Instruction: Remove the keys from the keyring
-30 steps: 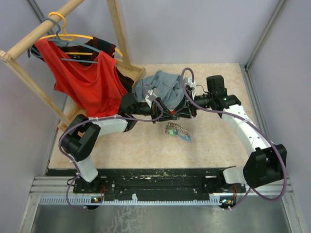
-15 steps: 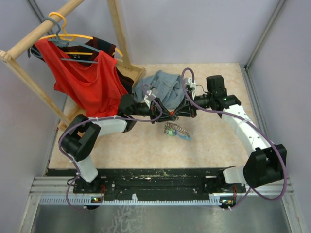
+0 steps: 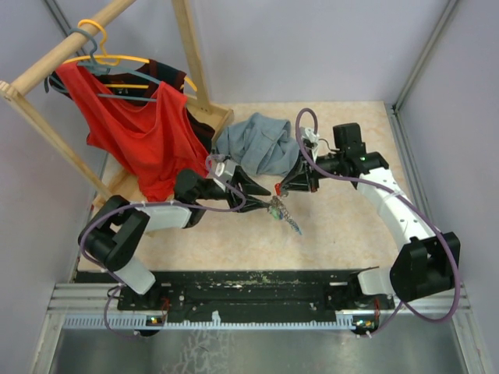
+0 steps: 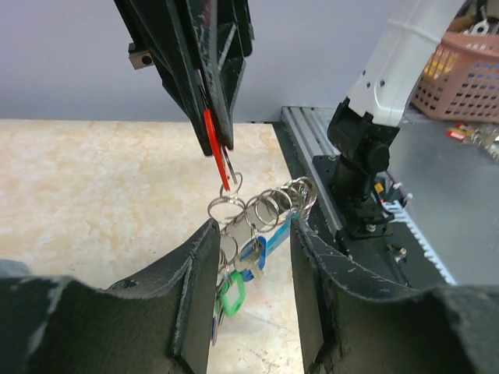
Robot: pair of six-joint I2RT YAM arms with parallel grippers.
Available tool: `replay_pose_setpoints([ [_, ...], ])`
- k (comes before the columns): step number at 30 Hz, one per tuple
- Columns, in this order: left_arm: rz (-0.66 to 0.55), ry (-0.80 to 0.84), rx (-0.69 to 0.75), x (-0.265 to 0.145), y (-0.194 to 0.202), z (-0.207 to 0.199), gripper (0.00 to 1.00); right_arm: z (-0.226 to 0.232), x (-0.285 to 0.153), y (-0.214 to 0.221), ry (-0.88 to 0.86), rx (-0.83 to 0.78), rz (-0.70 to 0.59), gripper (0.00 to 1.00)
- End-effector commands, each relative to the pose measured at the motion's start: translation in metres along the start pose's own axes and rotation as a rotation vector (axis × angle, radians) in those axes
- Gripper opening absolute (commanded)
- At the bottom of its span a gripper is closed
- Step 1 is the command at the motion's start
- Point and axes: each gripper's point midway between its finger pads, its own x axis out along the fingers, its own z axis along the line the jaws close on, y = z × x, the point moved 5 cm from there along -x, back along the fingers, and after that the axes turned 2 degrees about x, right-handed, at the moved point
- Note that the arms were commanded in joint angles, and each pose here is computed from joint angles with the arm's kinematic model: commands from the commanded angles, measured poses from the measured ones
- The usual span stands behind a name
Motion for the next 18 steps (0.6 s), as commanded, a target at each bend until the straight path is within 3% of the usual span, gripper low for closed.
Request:
replay_pose_setpoints([
  [1, -0.056, -0.004, 0.273, -0.009, -0.009, -0.007, 0.46, 0.025, -0.005, -0.028, -0.094, -0.140, -0.065, 0.00],
  [9, -0.120, 0.036, 0.520, -0.009, -0.012, -0.005, 0.33, 0.030, -0.005, -0.028, -0.114, -0.168, -0.066, 0.00],
  [18, -0.124, 0.023, 0.544, -0.002, -0.010, 0.008, 0.31, 0.034, -0.003, -0.026, -0.132, -0.179, -0.059, 0.00],
])
